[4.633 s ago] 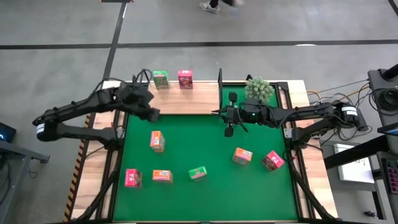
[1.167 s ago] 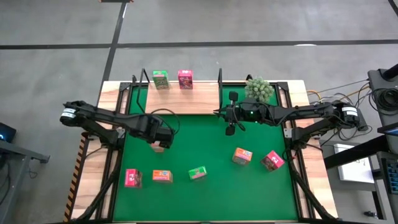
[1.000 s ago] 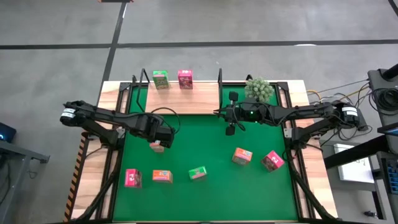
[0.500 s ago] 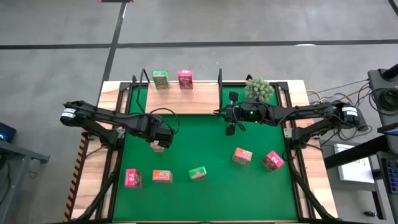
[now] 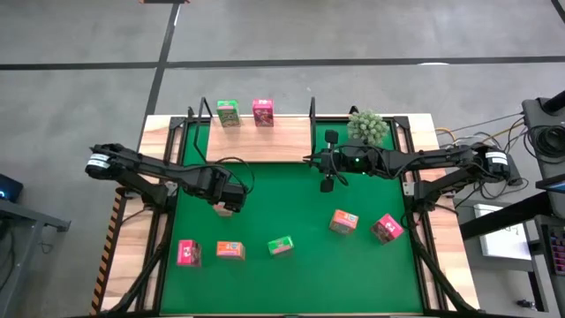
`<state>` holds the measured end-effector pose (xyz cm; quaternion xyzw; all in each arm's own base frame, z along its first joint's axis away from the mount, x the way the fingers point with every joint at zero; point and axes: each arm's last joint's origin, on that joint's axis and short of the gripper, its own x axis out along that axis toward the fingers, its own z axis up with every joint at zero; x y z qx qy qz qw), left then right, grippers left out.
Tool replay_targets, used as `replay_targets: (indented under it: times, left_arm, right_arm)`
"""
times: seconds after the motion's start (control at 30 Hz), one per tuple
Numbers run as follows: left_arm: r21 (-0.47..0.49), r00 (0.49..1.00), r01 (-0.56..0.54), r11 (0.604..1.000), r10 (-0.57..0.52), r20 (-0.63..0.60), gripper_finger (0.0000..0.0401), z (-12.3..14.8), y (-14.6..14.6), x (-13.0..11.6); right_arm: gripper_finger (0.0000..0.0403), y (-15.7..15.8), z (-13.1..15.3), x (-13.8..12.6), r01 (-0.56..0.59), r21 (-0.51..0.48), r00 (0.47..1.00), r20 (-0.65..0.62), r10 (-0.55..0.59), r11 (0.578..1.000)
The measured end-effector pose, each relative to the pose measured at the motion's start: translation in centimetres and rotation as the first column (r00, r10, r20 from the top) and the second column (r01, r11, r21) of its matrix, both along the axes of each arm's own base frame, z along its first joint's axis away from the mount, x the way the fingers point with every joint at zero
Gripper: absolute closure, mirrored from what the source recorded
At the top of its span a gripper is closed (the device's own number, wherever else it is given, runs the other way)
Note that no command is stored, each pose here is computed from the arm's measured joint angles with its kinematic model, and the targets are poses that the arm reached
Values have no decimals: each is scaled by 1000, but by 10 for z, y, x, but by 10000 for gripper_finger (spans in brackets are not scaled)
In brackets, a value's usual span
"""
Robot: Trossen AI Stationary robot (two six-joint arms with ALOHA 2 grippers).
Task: Stack cereal on shelf
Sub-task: Put the top left orange cereal box on the shelf
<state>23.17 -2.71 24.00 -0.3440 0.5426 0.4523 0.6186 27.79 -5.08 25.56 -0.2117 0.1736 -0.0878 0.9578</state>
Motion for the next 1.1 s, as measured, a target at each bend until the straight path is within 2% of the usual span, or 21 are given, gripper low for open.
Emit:
replay_targets:
  times: [0.43,0.67,0.87,1.1]
  left_arm:
    - [-35,999,47,998,-47,14,209,0,2,3]
    - [-34,993,107,994,-106,46,241,14,7,9]
    - [66,965,235,970,-241,105,245,43,10,18]
    - [230,893,387,893,-425,149,245,76,19,30]
  right_arm:
    - [385,0,-2,-1,8,28,1000,-15,-8,1000]
    - [385,0,-2,-1,16,52,1000,-14,-16,999]
    - [385,1,-2,-5,27,80,999,-41,-24,996]
    - [385,5,-1,-16,27,111,999,-33,-23,993]
